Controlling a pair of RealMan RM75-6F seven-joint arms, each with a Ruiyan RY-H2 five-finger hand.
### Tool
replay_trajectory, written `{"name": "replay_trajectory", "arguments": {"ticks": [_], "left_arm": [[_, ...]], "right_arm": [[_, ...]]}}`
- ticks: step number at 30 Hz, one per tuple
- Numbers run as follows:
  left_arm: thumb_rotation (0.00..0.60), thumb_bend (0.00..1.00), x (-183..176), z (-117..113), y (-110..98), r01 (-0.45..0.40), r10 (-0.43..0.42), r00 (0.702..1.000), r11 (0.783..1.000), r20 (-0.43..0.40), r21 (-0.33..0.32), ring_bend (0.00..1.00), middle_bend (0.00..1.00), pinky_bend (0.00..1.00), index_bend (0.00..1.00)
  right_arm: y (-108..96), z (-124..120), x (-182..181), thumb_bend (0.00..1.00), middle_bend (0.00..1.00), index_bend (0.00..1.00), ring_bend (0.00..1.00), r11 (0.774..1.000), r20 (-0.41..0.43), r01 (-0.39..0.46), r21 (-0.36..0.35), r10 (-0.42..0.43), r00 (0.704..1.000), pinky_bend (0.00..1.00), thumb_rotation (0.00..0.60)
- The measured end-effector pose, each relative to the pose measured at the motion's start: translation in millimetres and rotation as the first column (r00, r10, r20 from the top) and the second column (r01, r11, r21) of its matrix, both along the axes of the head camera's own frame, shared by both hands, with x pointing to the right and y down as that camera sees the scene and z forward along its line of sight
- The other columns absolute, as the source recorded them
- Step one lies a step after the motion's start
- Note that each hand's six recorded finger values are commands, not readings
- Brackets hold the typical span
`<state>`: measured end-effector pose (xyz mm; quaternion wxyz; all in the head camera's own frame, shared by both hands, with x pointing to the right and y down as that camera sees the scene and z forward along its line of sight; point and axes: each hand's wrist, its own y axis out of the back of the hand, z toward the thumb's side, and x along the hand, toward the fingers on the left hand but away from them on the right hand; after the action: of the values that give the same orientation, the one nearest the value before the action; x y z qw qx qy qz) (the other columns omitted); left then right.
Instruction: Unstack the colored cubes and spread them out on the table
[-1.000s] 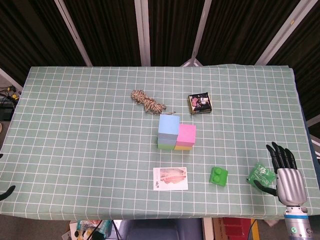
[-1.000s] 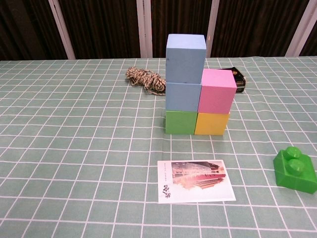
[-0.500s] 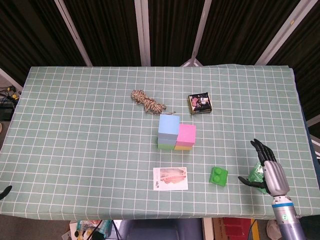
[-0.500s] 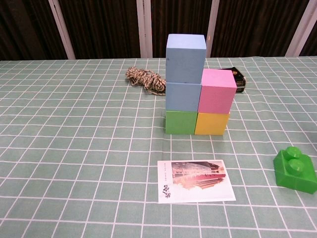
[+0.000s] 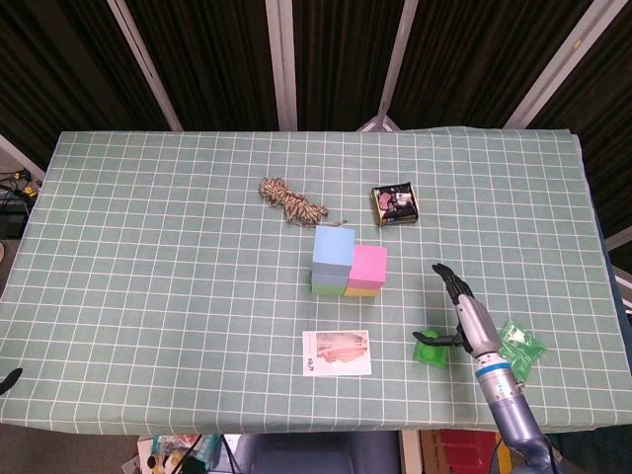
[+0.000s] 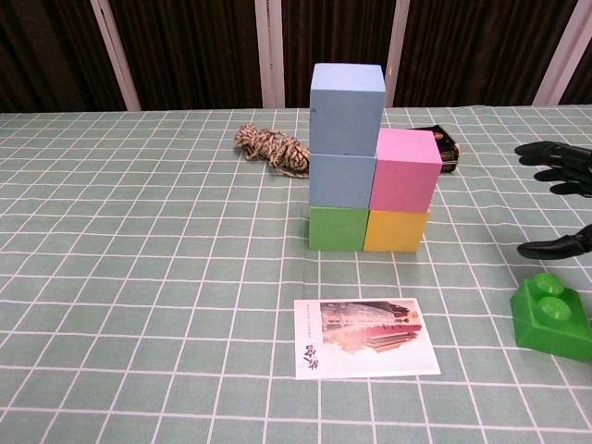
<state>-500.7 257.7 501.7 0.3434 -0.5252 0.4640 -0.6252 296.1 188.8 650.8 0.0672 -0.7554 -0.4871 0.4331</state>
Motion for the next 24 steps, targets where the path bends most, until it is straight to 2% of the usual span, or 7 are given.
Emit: {"name": "replay_trajectory", "arguments": {"ticks": [5,11,19,24], "left_arm": [[0.6,0.17,-2.2,-2.3,-0.3,0.008,-0.008,1.0,1.0,-0.008,0.006,0.0,0.0,0.0,0.18],[0.6,0.17,-6.0,-2.9,-1.6,0.026,-0.026,1.0,1.0,-0.014,0.004,0.0,0.0,0.0,0.19],[0.6,0.17,-10.5,-4.3,-4.4,0.042,-0.042,0.999,0.999,-0.024,0.011,0.0,0.0,0.0,0.19],[0.6,0.17,-14.9,-3.5,-8.0,0.062,-0.062,0.998,0.998,-0.019,0.014,0.0,0.0,0.0,0.19]], "right_arm": [[-7.6,9.5,-23.4,0.13,0.0,0.0,0.0,1.0,-0.01,0.006,0.001,-0.006,1.0,0.0,0.6],[-10.4,22.2,-56.1,0.13,0.0,0.0,0.0,0.999,0.014,0.014,-0.03,-0.013,1.0,0.0,0.6],[-18.3,44.2,-73.7,0.13,0.0,0.0,0.0,0.996,0.039,-0.014,-0.083,0.017,0.999,0.0,0.6],[-26.2,57.4,-81.1,0.13,0.02,0.0,0.02,0.996,0.04,-0.031,-0.089,0.035,0.999,0.0,0.6]]}}
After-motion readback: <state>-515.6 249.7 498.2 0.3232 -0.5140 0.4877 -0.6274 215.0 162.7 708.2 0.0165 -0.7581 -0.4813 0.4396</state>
